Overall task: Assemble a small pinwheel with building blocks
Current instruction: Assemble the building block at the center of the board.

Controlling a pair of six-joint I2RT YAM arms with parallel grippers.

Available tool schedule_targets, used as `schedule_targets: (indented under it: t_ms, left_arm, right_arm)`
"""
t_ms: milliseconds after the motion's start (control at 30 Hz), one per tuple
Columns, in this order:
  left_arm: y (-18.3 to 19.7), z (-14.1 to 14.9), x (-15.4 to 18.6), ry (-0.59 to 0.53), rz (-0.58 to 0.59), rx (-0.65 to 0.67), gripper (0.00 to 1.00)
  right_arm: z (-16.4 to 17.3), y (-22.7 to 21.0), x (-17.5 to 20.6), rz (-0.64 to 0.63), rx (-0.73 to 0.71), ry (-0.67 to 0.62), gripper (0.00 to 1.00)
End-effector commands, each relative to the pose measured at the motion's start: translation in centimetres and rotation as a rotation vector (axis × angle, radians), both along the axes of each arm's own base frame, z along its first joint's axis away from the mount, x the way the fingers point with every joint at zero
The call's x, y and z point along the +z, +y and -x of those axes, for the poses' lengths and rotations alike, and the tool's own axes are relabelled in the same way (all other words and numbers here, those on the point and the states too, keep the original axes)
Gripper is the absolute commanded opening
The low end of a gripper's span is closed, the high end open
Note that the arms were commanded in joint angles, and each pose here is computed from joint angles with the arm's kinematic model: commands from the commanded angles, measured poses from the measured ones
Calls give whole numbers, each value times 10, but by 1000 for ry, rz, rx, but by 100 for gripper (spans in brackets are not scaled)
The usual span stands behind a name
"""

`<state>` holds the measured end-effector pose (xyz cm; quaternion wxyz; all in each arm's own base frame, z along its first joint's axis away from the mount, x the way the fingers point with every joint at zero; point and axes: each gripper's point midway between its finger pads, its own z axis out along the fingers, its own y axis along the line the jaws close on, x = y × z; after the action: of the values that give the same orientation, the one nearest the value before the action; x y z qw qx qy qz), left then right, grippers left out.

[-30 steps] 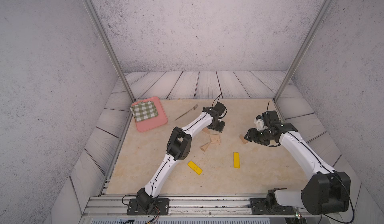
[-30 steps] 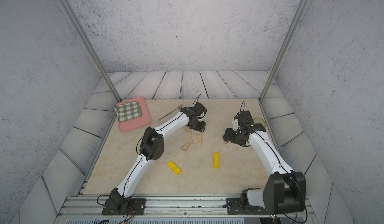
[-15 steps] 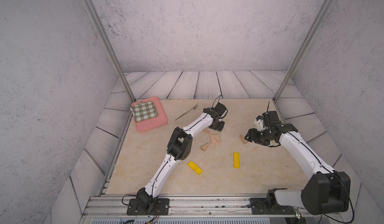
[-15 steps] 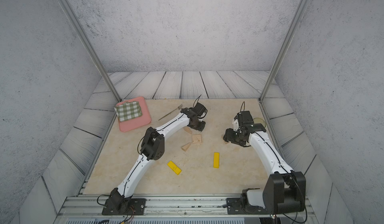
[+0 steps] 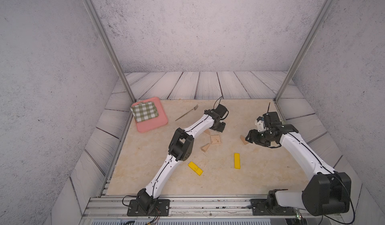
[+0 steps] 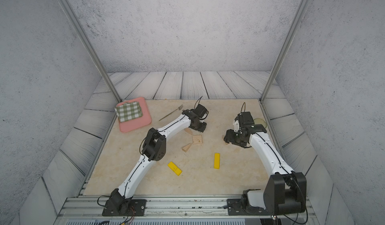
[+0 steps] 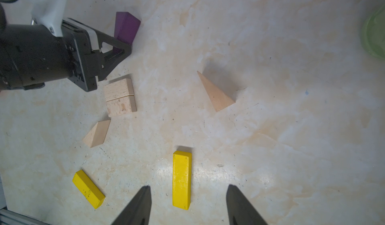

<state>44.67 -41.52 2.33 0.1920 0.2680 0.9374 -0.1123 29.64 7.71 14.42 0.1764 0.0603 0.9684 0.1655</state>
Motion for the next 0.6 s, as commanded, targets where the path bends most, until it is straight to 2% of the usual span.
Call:
schedule_targets:
  t_ms: [0,567]
  left_arm:
    - [-7,14,3,-8,-25,-56,3]
    - [-7,30,4,-5,-42,-50,6]
  right_arm:
    - [6,0,4,-12,-3,-7,62]
    - [10,1,5,-23,-4,-14,61]
